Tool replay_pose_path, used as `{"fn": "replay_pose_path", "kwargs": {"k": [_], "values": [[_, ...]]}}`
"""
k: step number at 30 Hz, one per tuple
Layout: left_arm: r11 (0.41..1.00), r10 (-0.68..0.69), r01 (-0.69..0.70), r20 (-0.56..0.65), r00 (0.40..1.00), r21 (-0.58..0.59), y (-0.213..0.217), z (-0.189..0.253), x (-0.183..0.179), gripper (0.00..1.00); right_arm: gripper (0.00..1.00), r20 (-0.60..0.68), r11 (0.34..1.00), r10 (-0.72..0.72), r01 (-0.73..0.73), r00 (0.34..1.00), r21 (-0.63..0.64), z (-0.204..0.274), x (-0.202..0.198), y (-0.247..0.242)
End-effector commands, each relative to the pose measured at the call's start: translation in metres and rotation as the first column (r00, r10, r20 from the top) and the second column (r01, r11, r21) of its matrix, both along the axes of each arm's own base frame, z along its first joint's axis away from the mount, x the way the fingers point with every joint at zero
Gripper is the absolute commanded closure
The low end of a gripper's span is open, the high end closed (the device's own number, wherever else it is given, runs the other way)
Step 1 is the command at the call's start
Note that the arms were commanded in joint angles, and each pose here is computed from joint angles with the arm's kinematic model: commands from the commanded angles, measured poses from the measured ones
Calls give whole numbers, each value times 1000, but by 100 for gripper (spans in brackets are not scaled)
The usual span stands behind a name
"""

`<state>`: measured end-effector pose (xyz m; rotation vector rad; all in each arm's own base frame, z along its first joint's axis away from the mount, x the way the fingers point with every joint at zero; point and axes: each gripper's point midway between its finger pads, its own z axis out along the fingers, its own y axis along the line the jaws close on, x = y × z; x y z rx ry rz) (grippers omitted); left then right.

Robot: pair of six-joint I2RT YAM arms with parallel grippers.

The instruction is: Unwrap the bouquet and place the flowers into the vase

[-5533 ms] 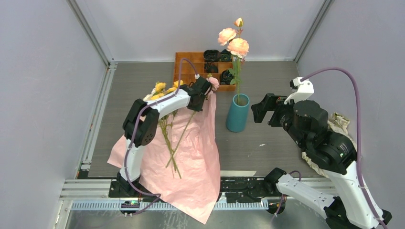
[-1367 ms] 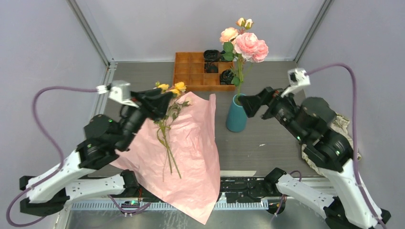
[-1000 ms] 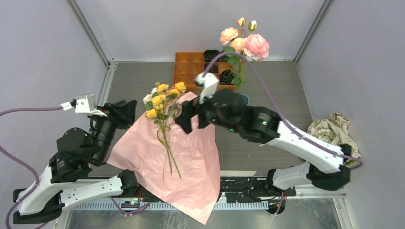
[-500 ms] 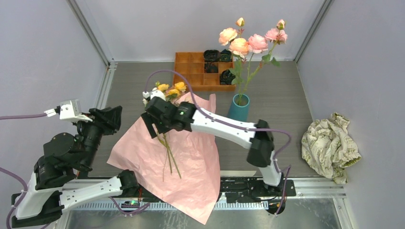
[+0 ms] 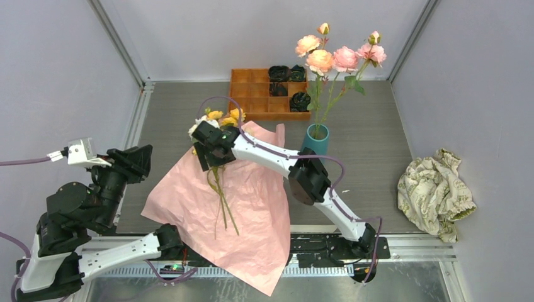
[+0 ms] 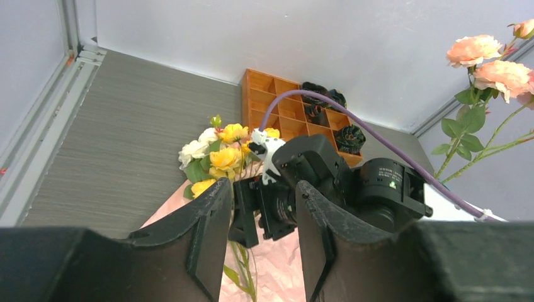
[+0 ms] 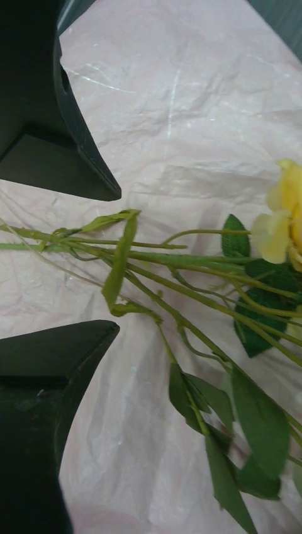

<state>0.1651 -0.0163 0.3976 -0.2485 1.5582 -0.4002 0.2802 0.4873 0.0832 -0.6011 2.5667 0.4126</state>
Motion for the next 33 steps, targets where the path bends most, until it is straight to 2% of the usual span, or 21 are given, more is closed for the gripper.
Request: {"fn": "replay_pose_path", "kwargs": {"k": [1, 7, 17, 21, 25, 30, 33], "values": [[999, 31, -31, 4, 1000, -24, 9, 0, -1, 57, 26, 25, 992, -13, 10, 1000, 124, 32, 22, 21], [998, 55, -55, 7, 998, -26, 18, -4, -3, 57, 29, -17, 992, 3, -1, 1000, 126, 10, 25, 33], [998, 60, -59, 10, 998, -31, 22, -5, -4, 57, 44, -53, 995, -11, 16, 999, 94, -14, 22, 31], [998, 57, -56, 10, 998, -36, 22, -5, -4, 57, 55, -41, 996, -26, 29, 999, 90, -11, 22, 27], [998, 51, -50, 11, 999, -39, 21, -4, -5, 58, 77, -21, 995, -25, 27, 999, 99, -1, 16, 29], [998, 37, -36, 14, 999, -51, 20, -3, -6, 58, 98, 78, 995, 17, -25, 997, 97, 29, -5, 36], [998, 28, -27, 14, 1000, -55, 18, -2, -6, 58, 99, 156, 991, 54, -71, 986, 111, 62, -21, 41]]}}
